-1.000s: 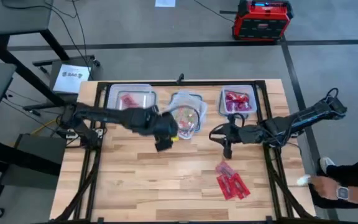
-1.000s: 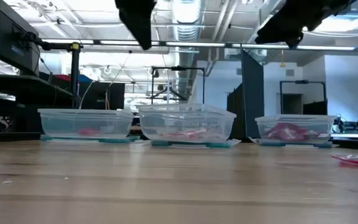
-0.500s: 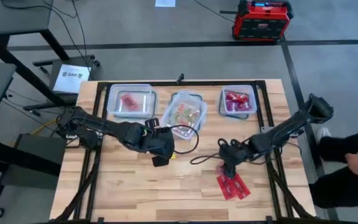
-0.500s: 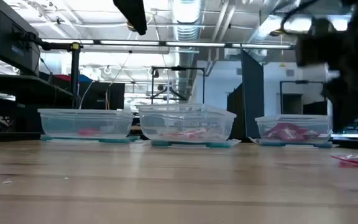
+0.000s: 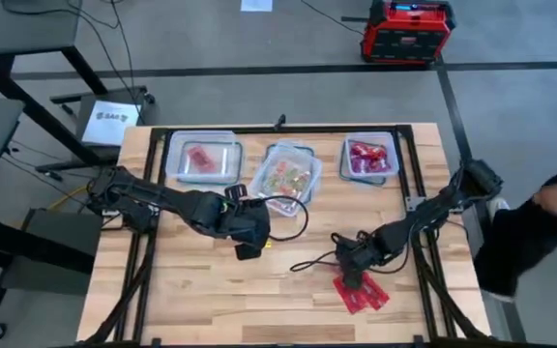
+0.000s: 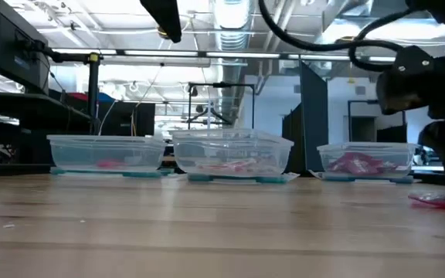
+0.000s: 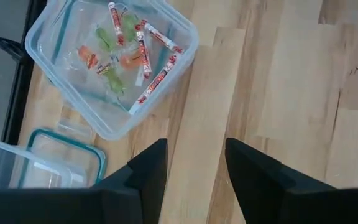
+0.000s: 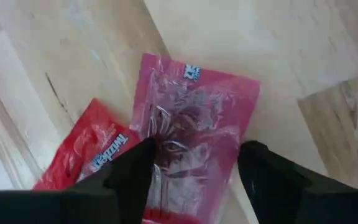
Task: Sort candy
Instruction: Put the top center red candy into the left transparent bin
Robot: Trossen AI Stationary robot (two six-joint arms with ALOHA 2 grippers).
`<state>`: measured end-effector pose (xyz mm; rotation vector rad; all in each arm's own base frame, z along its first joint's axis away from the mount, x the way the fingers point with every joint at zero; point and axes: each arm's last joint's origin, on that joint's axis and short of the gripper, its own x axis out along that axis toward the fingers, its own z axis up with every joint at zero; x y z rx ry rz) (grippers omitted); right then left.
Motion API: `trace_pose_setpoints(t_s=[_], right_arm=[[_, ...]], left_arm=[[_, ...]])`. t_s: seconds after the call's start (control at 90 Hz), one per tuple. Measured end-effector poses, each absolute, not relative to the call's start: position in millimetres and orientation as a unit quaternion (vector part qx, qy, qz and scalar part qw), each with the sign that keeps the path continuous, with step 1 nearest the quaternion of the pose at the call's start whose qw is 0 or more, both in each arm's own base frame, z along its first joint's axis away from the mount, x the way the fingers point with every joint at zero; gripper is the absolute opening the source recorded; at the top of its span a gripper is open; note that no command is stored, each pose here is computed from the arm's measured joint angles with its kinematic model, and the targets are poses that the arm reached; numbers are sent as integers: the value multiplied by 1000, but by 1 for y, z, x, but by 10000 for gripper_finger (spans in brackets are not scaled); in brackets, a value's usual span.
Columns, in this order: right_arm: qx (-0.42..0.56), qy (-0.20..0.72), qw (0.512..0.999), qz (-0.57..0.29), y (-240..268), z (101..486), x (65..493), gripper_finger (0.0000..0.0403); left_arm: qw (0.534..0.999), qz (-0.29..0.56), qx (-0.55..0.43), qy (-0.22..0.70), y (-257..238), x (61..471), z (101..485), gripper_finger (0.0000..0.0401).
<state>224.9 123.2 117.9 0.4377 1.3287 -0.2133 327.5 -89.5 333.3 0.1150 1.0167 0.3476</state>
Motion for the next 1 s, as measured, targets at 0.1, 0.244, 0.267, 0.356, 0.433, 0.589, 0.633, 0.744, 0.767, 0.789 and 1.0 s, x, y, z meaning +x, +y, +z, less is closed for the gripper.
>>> trace_pose_setpoints(t_s=[0.1, 0.244, 0.267, 0.356, 0.433, 0.589, 0.633, 0.744, 0.767, 0.789, 1.0], right_arm=[[179, 610, 769, -70, 123, 119, 231, 81], [138, 582, 799, -61, 117, 132, 237, 13], [132, 576, 805, -62, 116, 135, 238, 12], [100, 566, 816, -68, 109, 151, 239, 3], [91, 523, 845, -63, 105, 176, 247, 1], [69, 463, 882, -48, 91, 210, 260, 0], [61, 437, 897, -40, 88, 219, 265, 0], [22, 377, 925, -45, 82, 235, 276, 0], [11, 368, 928, -50, 79, 237, 279, 0], [0, 358, 932, -56, 76, 238, 282, 0], [-16, 200, 975, -90, 37, 261, 319, 0]], left_arm=[[858, 166, 54, 483, -90, 328, 333, 148], [858, 166, 55, 483, -90, 328, 333, 148], [858, 165, 55, 483, -90, 328, 333, 148], [858, 164, 60, 483, -89, 328, 333, 148], [857, 170, 72, 481, -91, 326, 334, 148], [864, 192, 91, 457, -92, 318, 344, 148], [865, 193, 92, 454, -92, 316, 346, 148], [866, 190, 96, 453, -91, 313, 349, 148], [865, 190, 96, 454, -91, 312, 350, 148], [865, 190, 95, 454, -90, 309, 352, 148], [890, 219, 90, 389, -84, 275, 388, 148]])
